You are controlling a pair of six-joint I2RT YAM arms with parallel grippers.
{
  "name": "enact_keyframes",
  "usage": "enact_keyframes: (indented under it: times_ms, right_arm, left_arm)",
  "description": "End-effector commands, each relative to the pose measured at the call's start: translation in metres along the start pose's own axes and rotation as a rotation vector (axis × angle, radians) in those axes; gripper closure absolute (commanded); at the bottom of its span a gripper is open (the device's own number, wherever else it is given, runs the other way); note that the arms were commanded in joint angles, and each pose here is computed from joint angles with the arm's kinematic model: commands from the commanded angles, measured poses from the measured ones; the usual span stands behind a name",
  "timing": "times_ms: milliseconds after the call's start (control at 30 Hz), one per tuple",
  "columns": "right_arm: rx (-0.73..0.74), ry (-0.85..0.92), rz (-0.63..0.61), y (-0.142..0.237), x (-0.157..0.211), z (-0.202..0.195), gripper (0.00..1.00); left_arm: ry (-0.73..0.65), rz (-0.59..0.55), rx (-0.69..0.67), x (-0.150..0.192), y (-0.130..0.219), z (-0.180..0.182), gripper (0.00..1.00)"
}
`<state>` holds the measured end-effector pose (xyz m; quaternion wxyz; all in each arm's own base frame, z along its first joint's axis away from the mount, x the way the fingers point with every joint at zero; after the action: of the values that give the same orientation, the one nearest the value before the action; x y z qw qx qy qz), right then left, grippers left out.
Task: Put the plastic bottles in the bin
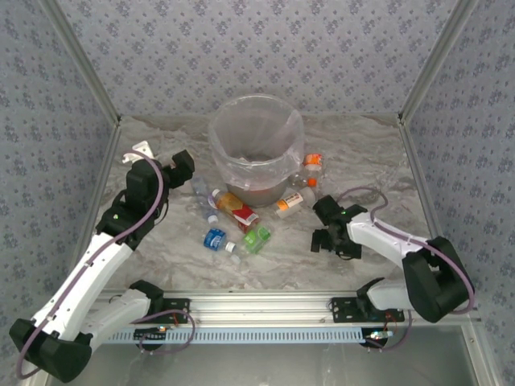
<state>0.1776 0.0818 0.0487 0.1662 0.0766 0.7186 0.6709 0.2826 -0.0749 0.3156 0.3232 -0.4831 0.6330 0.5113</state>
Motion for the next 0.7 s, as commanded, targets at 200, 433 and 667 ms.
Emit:
enact_keyframes:
  times_ms: [200, 433, 667]
  right_arm:
    - [0.012, -0.012, -0.074, -0.012, -0.006, 0.007, 0.17]
    - [-0.011, -0.025, -0.111, -0.01, -0.009, 0.009, 0.32]
    - [-0.064, -0.043, -0.191, 0.006, -0.017, 0.01, 0.41]
  left_arm:
    - [0.021, 0.001, -0.024, -0.002, -0.003, 0.004, 0.0]
    - [0.018, 0.019, -0.041, 0.004, -0.007, 0.007, 0.01]
    - [0.023, 0.023, -0.054, 0.007, -0.009, 0.01, 0.01]
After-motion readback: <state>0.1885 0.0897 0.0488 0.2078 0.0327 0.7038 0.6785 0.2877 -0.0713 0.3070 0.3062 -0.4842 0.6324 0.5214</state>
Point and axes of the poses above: each hand's point on the last joint's axis, 136 mm out from that joint toward the fingers, its own y axis back along the fingers, its own z axis along the line the jaws close on, x = y × z, the point moved 3 cm from there along y, back along the fingers, and after that the axes turned 10 degrees about -y, right-handed, at the moved point
